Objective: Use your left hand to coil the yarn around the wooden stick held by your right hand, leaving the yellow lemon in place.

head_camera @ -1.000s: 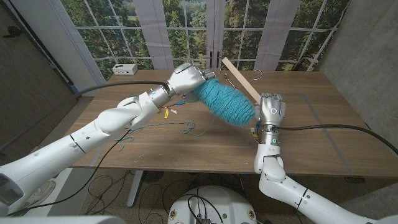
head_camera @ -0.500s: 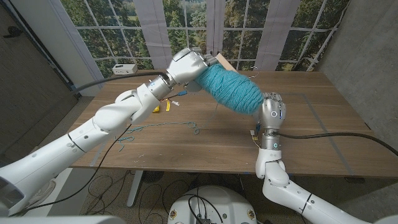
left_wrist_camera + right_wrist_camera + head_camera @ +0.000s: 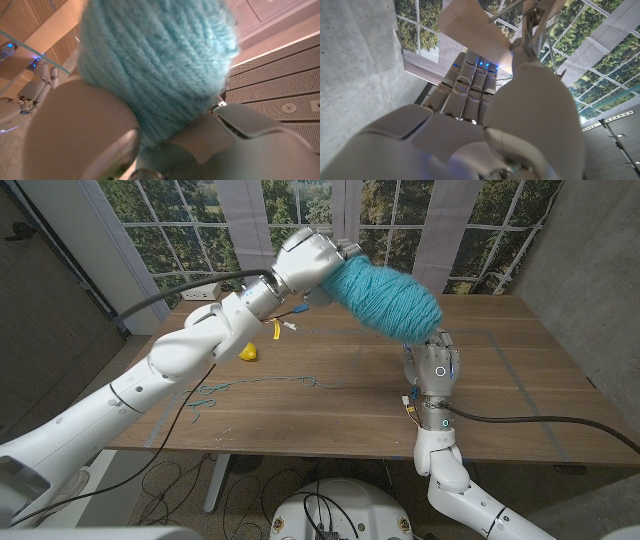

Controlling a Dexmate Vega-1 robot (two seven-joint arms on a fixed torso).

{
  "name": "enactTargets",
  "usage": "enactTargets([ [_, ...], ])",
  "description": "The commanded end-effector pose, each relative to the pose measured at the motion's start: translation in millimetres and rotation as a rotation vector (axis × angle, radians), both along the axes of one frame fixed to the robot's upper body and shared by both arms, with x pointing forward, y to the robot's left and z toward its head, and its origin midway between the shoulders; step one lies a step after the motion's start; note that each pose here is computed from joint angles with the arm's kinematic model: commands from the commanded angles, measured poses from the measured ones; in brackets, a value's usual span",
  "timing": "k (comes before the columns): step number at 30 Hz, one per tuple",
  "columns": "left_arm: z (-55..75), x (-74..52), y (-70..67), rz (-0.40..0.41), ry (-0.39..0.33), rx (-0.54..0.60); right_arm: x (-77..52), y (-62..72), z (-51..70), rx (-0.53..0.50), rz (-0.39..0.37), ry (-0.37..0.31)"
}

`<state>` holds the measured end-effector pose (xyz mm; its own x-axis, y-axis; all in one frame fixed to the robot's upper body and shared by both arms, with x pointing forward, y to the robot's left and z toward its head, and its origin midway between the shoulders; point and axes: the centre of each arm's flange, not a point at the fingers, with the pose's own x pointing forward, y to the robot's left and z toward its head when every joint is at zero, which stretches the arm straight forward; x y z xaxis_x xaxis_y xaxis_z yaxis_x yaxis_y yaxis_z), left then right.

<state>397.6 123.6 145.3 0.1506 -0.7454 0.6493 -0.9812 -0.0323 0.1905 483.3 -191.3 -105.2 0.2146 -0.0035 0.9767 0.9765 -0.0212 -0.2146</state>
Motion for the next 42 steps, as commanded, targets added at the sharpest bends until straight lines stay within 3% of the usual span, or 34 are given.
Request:
enactTargets([
  [1, 29.0, -17.4, -7.6, 0.017, -0.017, -0.010, -3.8, 6.9, -4.4, -0.121, -0.032, -0.064],
  [14, 56.9, -12.0, -18.8, 0.123, -0.005, -0.010, -10.3, 22.7, -4.5, -0.212, -0.001, -0.126],
  [29, 99.3, -4.7, -17.3, 0.187, 0.042, -0.100, -9.0, 34.1, -3.9, -0.281, 0.034, -0.141],
  [36, 111.6, 1.1, -16.4, 0.234, 0.052, -0.131, -9.2, 36.5, -3.6, -0.292, 0.057, -0.141],
  [42, 120.4, 6.1, -15.5, 0.269, 0.063, -0.154, -18.3, 45.4, -0.6, -0.319, 0.102, -0.163],
])
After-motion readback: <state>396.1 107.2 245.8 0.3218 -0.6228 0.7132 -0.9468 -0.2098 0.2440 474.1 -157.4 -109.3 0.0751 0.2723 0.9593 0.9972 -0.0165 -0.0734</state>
